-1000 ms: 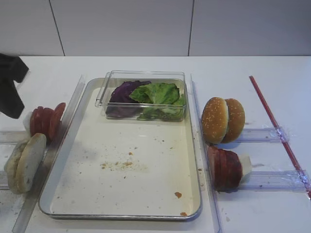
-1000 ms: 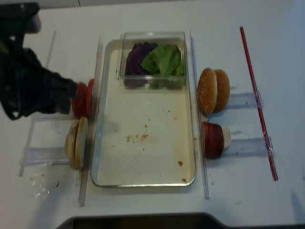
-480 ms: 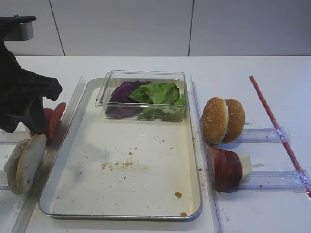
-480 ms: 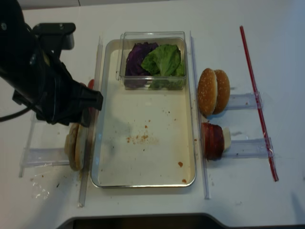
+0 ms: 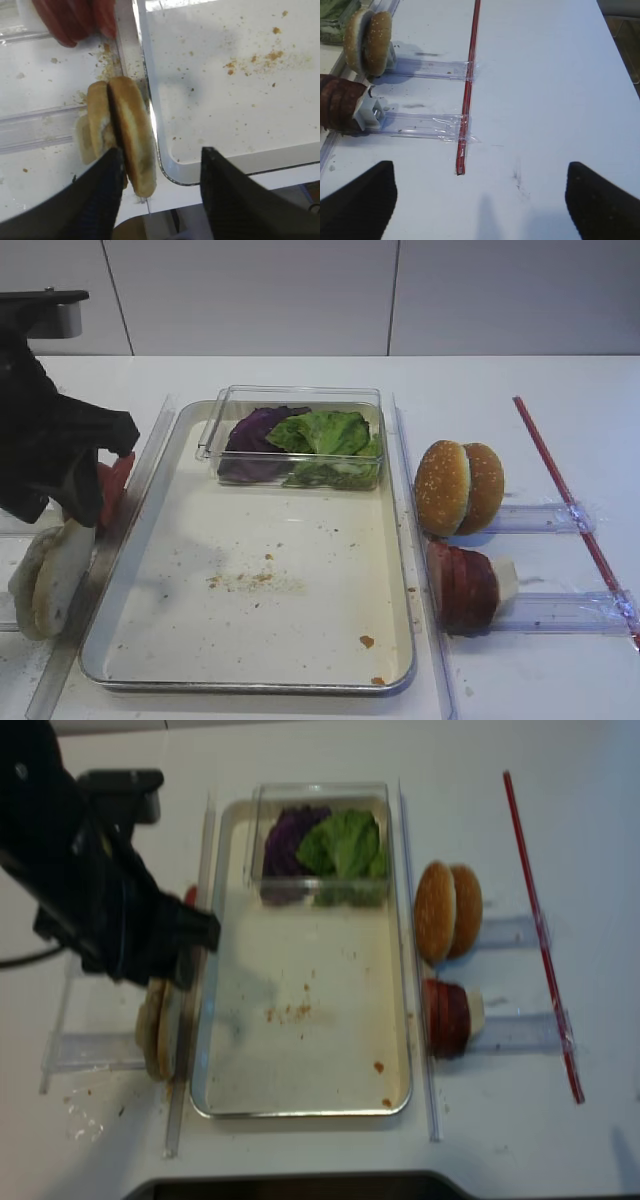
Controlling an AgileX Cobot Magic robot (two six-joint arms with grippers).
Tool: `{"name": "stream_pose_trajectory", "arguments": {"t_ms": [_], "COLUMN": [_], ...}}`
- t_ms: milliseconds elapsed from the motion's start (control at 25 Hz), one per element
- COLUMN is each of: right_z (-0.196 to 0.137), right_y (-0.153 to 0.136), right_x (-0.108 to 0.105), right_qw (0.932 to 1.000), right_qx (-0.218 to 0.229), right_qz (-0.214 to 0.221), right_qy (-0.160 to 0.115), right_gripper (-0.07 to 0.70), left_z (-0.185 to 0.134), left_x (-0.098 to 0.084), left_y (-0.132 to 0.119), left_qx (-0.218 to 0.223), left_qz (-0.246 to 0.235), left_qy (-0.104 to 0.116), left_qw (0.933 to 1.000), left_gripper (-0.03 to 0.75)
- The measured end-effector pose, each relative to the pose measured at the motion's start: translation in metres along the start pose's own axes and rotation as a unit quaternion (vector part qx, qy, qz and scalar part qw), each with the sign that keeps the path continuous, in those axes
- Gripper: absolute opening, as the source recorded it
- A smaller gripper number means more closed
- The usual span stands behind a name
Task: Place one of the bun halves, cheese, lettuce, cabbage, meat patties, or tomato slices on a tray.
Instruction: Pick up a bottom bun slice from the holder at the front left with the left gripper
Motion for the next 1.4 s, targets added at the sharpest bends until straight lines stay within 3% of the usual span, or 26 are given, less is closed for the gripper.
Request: {"name": "stream_pose_trajectory", "arguments": {"t_ms": [1400], "right_z": [0.0], "right_y": [0.0], "right_x": [0.0], "right_qw": [1.0], "right_qx": [0.0], "right_qz": [0.0], "right_qy": [0.0], "right_gripper": [0.691], "left_z": [0.012], "left_x": [0.0], "left_y": [-0.061], "left_qx": [0.097], "left_qz": [0.008], "left_qy": [0.028], "left_qw": [0.9948], "left_gripper": [0.338]}}
Point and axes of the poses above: a point on each arm's last joint axis where the gripper is mounted, y pointing back along that axis away from the gripper, x along the wrist's bending axis when the last joint is at zero, z = x × y, the point moved 6 cm from there along -y, pointing out along that axis toward the gripper, and after that the axes turned 10 degrees about -y, right-handed, at the moved point
